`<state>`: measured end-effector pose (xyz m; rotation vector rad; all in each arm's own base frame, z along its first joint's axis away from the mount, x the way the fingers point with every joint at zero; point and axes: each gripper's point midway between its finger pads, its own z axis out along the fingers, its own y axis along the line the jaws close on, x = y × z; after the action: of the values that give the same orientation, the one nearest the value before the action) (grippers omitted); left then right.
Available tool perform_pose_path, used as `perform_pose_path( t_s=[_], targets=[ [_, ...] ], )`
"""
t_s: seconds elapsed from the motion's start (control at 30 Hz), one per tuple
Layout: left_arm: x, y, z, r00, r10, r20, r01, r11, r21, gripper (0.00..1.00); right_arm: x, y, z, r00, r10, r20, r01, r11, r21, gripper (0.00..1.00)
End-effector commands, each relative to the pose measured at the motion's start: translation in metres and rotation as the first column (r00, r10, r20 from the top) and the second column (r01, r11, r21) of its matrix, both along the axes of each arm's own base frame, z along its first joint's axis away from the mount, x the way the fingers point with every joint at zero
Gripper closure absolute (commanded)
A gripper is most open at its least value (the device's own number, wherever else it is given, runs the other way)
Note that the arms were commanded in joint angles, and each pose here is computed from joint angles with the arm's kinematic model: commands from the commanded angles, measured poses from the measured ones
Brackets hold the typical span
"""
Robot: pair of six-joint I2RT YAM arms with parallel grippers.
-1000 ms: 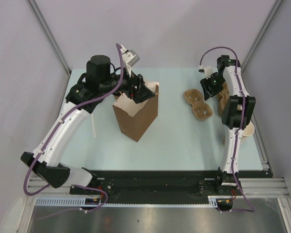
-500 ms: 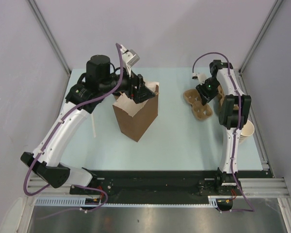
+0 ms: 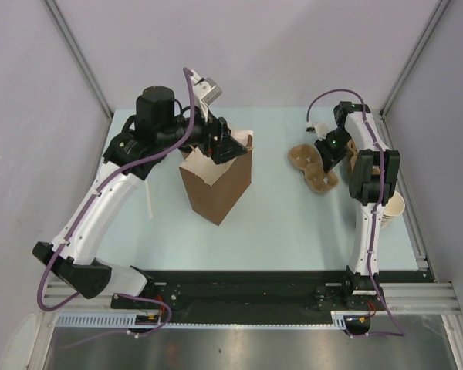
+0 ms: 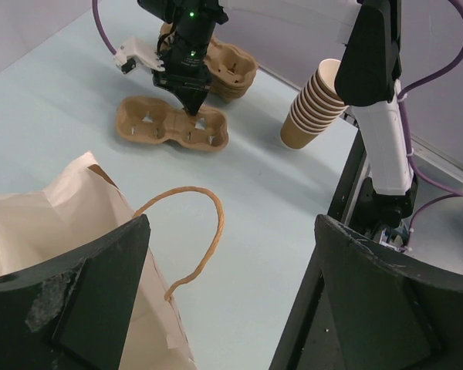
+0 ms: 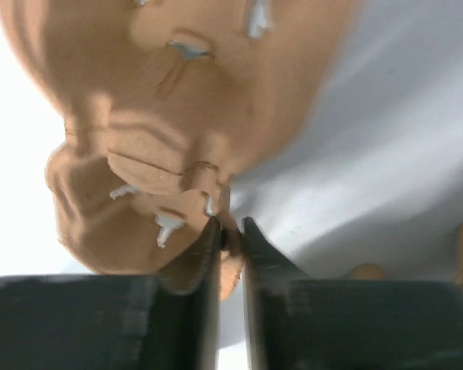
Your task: Pack the takeout coffee
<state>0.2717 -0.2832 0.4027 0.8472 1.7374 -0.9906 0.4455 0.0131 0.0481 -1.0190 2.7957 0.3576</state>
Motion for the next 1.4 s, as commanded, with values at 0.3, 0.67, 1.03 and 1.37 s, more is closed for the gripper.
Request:
perform_pose_path(
  t_s=[0.3,0.67,1.03,1.37],
  targets=[
    [0.006,0.031,0.096,0.949,0.135,0.285,-0.117,0.99,-0.08,0.07,-0.036,0.031,0.187,0.947,-0.094,0.306,0.026,0.976,0.218,1.0],
    [0.013,0.036,0.169,0.889,0.23,0.397,-0.148,0.963,-0.225,0.13,-0.113,0.074,0.343,0.734,-0.252,0.631,-0.017,0.922,0.388,1.0],
    [-0.01,-0.011,0.165,0.883,0.089,0.461,0.0,0.982,-0.19,0.28,-0.18,0.108,0.389,0.631,-0.3,0.716,-0.139,0.864,0.484,1.0],
    [-0.011,-0.05,0.13,0.879,0.002,0.477,0.015,0.999,-0.031,0.28,-0.202,0.118,0.38,0.592,-0.178,0.786,-0.213,0.906,0.366,1.0]
  ],
)
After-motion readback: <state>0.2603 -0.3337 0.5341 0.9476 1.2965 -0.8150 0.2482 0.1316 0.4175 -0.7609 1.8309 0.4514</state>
